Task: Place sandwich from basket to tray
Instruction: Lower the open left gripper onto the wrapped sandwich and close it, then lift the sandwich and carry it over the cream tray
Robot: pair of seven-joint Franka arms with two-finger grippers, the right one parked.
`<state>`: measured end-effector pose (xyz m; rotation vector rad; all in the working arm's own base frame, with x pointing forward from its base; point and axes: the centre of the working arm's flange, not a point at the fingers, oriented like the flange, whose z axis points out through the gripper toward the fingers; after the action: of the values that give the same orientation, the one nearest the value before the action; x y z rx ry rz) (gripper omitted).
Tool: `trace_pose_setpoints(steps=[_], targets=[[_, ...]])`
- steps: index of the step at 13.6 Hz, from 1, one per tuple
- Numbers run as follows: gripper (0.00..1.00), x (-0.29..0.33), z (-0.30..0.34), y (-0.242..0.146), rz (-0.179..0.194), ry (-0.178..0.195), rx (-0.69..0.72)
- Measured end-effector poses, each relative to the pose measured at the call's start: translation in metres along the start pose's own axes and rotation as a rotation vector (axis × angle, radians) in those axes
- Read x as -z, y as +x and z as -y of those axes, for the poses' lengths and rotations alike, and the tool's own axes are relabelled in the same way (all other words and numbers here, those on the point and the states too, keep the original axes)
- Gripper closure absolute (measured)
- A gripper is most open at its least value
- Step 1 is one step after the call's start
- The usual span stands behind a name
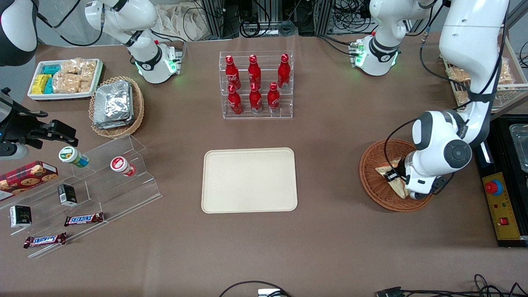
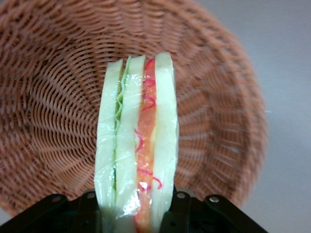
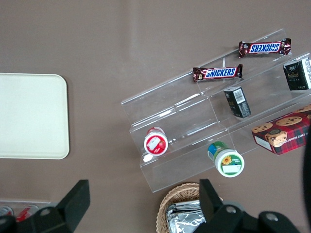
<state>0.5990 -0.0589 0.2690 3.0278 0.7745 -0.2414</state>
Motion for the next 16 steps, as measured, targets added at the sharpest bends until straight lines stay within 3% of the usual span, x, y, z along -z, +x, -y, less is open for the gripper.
trace_pose_setpoints(steps=[3, 7, 9, 12, 14, 16], targets=[[0.63, 0.061, -0.05, -0.015, 0.022, -0.073, 0.085], [0.79, 0.104, -0.135, -0.054, 0.026, -0.165, 0.077], [0.79, 0.098, -0.175, -0.071, 0.026, -0.175, -0.024], [0.81, 0.085, -0.225, -0.096, -0.024, -0.146, -0.289], [0.81, 0.072, -0.25, -0.106, -0.026, -0.15, -0.484], [0.81, 0.055, -0.274, -0.119, -0.013, -0.155, -0.576]])
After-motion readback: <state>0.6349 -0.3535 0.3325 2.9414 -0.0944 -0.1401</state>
